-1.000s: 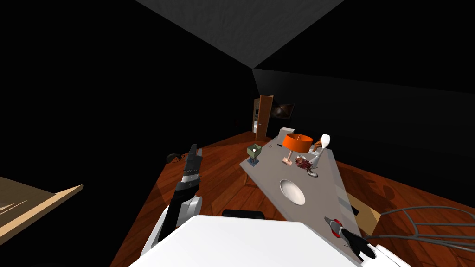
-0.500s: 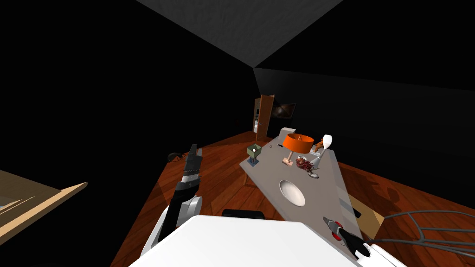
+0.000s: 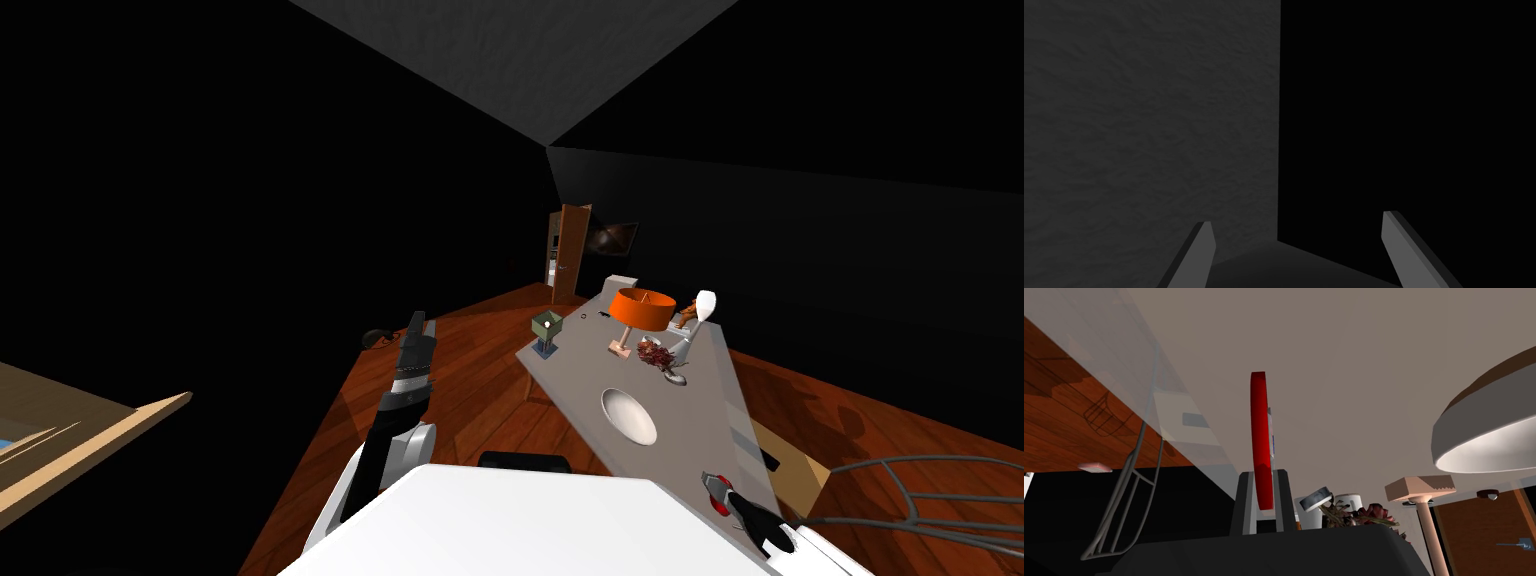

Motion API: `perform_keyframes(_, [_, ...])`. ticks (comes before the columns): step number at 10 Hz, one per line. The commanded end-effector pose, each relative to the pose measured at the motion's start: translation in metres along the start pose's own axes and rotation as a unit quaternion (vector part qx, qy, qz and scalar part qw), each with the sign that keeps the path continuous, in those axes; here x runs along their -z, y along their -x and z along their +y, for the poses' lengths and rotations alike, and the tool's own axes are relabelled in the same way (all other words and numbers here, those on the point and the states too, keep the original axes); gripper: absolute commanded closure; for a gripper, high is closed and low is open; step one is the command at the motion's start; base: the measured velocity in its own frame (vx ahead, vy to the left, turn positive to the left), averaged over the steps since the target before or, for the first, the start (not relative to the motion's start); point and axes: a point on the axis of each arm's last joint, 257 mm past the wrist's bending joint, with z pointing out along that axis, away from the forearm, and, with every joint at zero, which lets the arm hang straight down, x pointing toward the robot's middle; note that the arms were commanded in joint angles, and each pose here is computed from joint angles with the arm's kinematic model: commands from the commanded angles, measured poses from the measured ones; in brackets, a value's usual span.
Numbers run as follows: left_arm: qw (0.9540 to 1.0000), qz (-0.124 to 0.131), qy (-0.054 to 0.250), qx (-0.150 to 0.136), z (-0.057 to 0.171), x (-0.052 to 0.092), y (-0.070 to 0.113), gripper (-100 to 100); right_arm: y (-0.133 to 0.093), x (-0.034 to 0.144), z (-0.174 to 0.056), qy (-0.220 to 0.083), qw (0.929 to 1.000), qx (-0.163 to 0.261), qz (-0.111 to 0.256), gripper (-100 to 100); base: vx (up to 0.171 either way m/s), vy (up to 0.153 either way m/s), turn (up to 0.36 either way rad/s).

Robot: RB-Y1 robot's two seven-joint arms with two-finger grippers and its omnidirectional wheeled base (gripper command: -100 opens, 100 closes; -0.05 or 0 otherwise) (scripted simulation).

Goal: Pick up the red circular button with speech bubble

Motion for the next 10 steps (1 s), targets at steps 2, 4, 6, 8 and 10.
perform_keyframes(2, [1.0000, 0.000, 0.000, 0.000, 0.000, 0.000, 0.000, 0, 0.000, 0.000, 0.000, 0.000, 1.0000, 0.000, 0.000, 100, 0.000, 0.000, 0.000])
perform_keyframes(4, [1.0000, 0.000, 0.000, 0.000, 0.000, 0.000, 0.000, 0, 0.005, 0.003, -0.002, 0.002, 1.0000, 0.002, 0.000, 100, 0.000, 0.013, -0.021])
perform_keyframes(6, [1.0000, 0.000, 0.000, 0.000, 0.000, 0.000, 0.000, 0, 0.007, 0.006, -0.002, 0.003, 1.0000, 0.003, 0.000, 100, 0.006, 0.043, -0.038])
perform_keyframes(8, [1.0000, 0.000, 0.000, 0.000, 0.000, 0.000, 0.000, 0, 0.011, 0.010, -0.003, 0.005, 1.0000, 0.005, 0.001, 100, 0.001, 0.038, -0.023])
perform_keyframes(10, [1.0000, 0.000, 0.000, 0.000, 0.000, 0.000, 0.000, 0, 0.010, 0.009, -0.003, 0.004, 1.0000, 0.005, 0.001, 0, 0.000, 0.008, -0.004])
